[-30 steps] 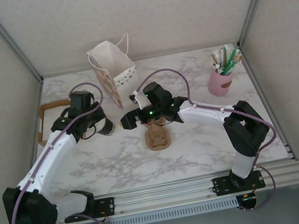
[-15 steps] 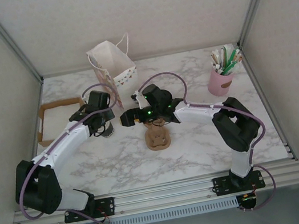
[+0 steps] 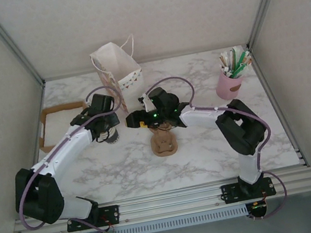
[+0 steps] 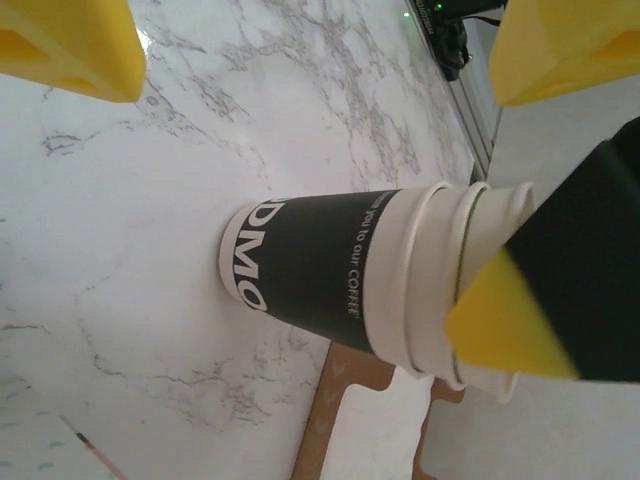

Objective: Pack the takeout coffee

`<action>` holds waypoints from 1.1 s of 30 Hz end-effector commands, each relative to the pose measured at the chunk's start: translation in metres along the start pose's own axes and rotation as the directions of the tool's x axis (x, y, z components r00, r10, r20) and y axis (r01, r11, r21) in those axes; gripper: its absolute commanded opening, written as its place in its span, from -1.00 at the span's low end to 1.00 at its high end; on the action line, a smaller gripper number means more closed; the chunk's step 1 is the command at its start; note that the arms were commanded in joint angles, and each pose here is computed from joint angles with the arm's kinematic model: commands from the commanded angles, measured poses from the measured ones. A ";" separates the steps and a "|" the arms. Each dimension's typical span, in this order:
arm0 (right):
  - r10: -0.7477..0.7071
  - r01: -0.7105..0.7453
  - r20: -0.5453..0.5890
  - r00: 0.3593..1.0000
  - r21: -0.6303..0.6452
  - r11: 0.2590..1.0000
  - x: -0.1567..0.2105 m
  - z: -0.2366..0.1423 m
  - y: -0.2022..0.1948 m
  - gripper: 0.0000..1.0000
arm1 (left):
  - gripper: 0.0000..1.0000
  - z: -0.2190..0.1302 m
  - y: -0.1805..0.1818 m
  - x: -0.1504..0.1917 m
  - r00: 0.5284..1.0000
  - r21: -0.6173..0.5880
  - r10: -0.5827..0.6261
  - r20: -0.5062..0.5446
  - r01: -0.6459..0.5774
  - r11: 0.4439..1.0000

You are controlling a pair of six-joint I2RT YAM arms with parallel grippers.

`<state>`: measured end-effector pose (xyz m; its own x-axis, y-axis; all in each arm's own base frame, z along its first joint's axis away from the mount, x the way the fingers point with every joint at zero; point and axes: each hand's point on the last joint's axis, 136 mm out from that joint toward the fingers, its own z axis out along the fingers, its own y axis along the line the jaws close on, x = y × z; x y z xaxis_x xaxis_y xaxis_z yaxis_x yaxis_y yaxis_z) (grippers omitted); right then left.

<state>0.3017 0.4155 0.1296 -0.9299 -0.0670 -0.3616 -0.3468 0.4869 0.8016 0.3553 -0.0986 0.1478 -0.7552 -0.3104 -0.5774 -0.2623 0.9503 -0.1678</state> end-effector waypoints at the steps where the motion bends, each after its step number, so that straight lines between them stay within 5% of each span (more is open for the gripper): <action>1: 0.067 -0.067 0.003 0.998 -0.060 0.996 -0.007 0.005 0.007 0.67 | -0.41 -0.012 -0.003 0.001 1.000 0.004 0.020 -0.024 -0.019 1.000; 18: 0.169 -0.168 -0.008 0.986 -0.151 0.974 -0.012 0.013 0.017 0.35 | -1.00 -0.019 -0.017 -0.003 0.996 -0.064 0.087 -0.021 -0.088 0.994; 30: 0.224 -0.226 -0.036 0.974 -0.215 0.950 -0.012 0.021 0.020 0.32 | -1.00 -0.021 -0.023 -0.004 0.994 -0.075 0.104 -0.021 -0.105 0.992; 33: 0.232 -0.235 -0.039 0.972 -0.217 0.947 -0.011 0.021 0.018 0.33 | -0.79 -0.017 -0.026 0.000 0.994 -0.065 0.104 -0.046 -0.106 0.992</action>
<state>0.3085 0.4402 0.1380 -0.9865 0.0219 -0.1622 -0.1467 0.3221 0.9353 0.3503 -0.1213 0.1616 -0.8033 -0.2101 -0.5573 -0.2134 0.9751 -0.0600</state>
